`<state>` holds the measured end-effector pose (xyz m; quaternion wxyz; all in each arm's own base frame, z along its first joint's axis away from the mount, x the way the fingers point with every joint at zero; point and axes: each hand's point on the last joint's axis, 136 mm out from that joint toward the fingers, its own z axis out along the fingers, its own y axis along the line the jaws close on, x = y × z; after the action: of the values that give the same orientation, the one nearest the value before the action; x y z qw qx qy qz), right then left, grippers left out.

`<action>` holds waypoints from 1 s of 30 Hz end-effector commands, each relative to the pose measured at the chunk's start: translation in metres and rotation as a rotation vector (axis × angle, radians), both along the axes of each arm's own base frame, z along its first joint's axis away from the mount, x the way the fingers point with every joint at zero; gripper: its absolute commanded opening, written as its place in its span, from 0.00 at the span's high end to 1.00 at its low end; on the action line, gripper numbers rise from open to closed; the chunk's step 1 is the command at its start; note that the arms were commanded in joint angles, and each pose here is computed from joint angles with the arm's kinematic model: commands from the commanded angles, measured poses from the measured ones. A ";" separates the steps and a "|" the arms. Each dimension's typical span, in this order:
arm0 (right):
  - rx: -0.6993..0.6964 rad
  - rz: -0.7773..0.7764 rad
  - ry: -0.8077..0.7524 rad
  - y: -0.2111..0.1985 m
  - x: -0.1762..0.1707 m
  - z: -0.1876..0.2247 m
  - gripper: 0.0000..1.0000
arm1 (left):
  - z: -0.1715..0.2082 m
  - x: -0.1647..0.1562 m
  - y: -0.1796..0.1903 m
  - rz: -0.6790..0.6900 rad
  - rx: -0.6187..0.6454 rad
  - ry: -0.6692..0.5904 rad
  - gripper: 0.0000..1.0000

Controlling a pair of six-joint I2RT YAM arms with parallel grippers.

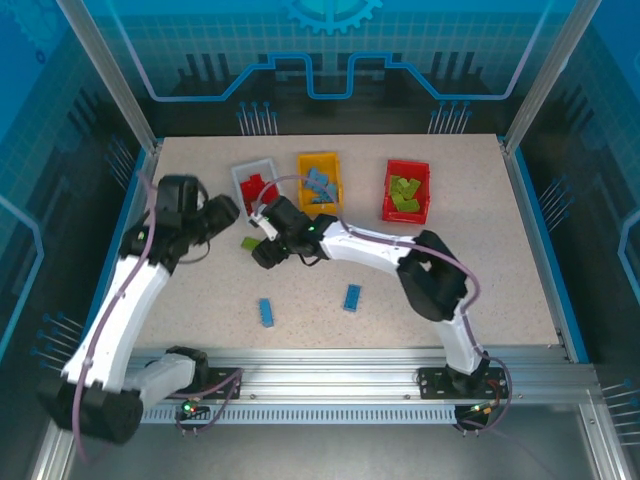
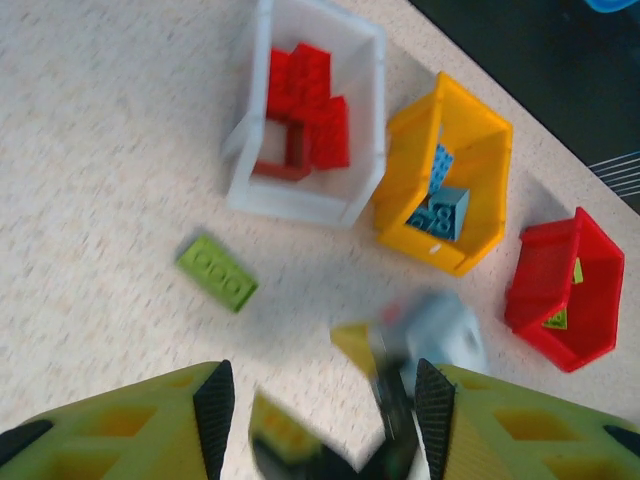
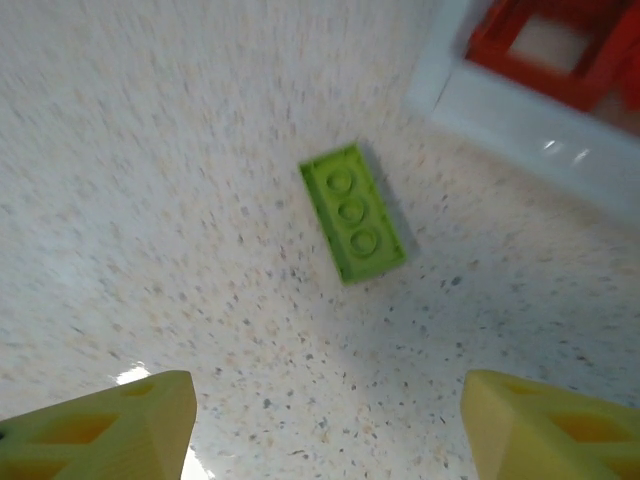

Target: Sort the legos into containers by color

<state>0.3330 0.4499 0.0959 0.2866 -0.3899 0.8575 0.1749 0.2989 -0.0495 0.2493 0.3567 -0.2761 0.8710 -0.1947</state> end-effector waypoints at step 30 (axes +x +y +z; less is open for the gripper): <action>-0.249 0.132 0.110 0.035 0.038 -0.108 0.42 | -0.026 -0.091 0.004 0.020 -0.092 0.023 0.46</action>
<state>0.3870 0.4884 0.0216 0.2161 -0.4575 0.8523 0.1324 0.2135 -0.0404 0.2265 0.3490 -0.3052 0.8587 -0.2181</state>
